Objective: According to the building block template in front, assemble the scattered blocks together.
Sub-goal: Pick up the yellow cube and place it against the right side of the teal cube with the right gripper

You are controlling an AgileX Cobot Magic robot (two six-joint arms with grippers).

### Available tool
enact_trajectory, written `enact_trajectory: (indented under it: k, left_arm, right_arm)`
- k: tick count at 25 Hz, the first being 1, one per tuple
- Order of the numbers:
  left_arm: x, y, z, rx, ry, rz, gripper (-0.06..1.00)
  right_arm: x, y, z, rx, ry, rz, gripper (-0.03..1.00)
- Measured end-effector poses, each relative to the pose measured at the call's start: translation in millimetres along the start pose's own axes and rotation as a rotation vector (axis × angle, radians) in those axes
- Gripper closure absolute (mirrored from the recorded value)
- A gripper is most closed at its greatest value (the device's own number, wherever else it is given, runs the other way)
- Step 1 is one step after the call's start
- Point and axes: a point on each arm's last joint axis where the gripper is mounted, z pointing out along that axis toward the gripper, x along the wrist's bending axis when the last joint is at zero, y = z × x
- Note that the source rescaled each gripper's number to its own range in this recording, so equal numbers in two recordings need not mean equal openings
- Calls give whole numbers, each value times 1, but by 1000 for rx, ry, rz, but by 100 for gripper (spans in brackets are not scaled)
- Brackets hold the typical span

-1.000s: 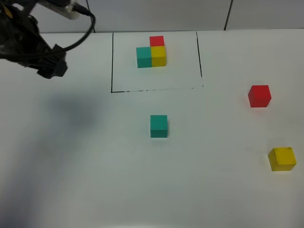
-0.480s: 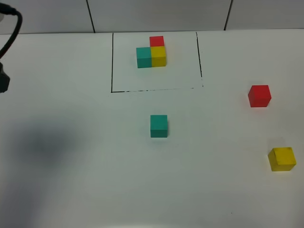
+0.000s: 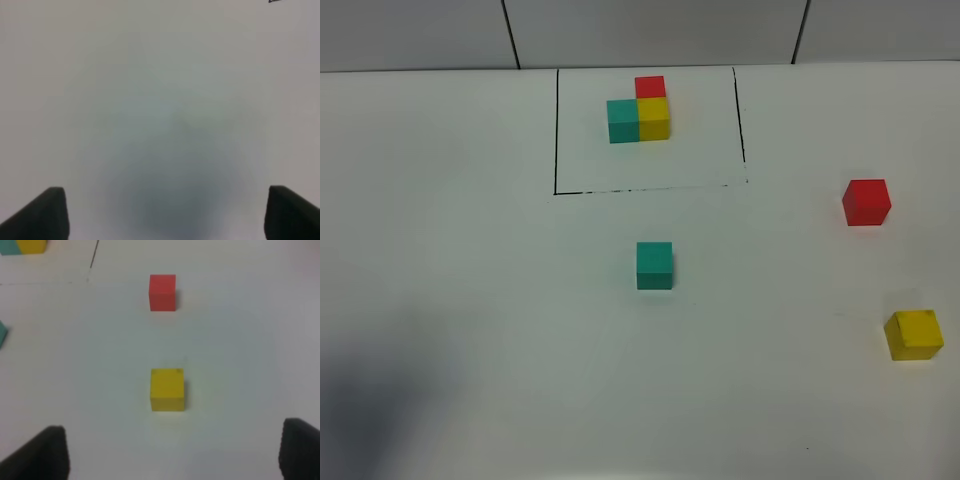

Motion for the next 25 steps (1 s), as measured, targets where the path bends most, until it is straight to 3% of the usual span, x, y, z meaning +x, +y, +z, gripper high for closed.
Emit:
enact_trajectory:
  k: [14, 25]
  left_arm:
    - [-8, -86, -4, -99, -143, -18, 10]
    - [-13, -119, -20, -230, -242, 32, 12]
  right_arm:
    - [0, 0, 0, 0, 0, 0, 24]
    - [0, 0, 0, 0, 0, 0, 24]
